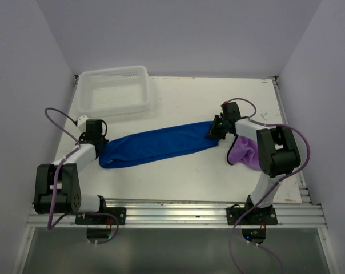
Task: Roll the towels
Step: Fold the towel
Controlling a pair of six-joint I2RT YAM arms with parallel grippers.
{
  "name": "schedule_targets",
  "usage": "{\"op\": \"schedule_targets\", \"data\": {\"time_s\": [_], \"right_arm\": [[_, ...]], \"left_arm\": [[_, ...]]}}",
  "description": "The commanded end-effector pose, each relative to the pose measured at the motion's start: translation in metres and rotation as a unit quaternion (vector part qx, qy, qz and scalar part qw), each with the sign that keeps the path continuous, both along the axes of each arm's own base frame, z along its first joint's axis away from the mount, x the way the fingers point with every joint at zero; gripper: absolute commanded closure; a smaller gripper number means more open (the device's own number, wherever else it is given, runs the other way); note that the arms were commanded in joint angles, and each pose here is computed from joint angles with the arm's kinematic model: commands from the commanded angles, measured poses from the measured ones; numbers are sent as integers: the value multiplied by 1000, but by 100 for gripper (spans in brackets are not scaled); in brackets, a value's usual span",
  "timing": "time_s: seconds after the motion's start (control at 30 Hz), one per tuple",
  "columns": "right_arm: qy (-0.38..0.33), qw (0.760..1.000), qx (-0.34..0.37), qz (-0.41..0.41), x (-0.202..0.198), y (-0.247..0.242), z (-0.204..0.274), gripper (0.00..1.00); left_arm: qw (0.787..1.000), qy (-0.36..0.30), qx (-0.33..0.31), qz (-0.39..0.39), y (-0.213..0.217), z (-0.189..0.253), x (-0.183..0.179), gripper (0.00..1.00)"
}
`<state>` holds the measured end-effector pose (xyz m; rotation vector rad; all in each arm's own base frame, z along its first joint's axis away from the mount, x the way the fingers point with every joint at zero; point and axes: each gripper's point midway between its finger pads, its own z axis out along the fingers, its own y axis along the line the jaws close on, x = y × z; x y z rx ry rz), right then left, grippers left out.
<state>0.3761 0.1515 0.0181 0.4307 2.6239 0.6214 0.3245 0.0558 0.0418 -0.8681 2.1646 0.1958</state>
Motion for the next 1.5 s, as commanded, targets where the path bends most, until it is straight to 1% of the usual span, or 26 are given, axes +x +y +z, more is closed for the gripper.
{"op": "schedule_targets", "data": {"time_s": [0.0, 0.03, 0.1, 0.17, 0.2, 0.43, 0.6, 0.73, 0.87, 1.07, 1.23, 1.27, 1.4, 1.43, 1.47], "right_arm": [[6, 1000, -22, 0, 2, -6, -9, 85], [5, 1000, -22, 1, 2, -6, -8, 85], [5, 1000, -22, 1, 2, -6, -8, 85], [7, 1000, -24, 0, 1, -7, -9, 85], [6, 1000, -25, 0, 2, -7, -9, 85], [11, 999, -32, -3, 1, -10, -12, 85], [14, 999, -34, -4, 1, -10, -13, 85], [17, 999, -35, -6, 2, -11, -15, 85], [19, 999, -37, -6, 1, -12, -16, 85], [23, 999, -46, -7, 1, -18, -17, 85], [27, 999, -38, 6, 0, -14, -20, 85], [28, 999, -37, 11, 0, -13, -20, 85], [22, 999, -28, 32, 1, -8, -18, 85], [21, 999, -27, 32, 2, -8, -18, 85], [18, 999, -27, 34, 2, -7, -17, 85]], "left_arm": [[999, -38, 23, 15, 12, 22, 18, 86], [999, -42, 24, 17, 13, 24, 18, 93], [998, -46, 26, 19, 14, 27, 19, 100], [998, -51, 27, 21, 15, 31, 21, 100], [997, -70, 28, 23, 15, 38, 28, 100], [993, -103, 38, 33, 20, 62, 37, 100], [994, -96, 45, 41, 24, 63, 37, 100], [996, -44, 55, 57, 30, 41, 21, 100], [995, -26, 66, 71, 36, 34, 13, 100], [994, -19, 66, 88, 46, 30, 11, 100], [996, -37, 38, 67, 45, 32, 26, 100], [997, -46, 25, 50, 42, 33, 33, 100], [998, -48, 24, 27, 41, 38, 48, 100], [999, -44, 23, 22, 40, 36, 49, 99], [999, -44, 22, 18, 39, 36, 52, 92]]}}
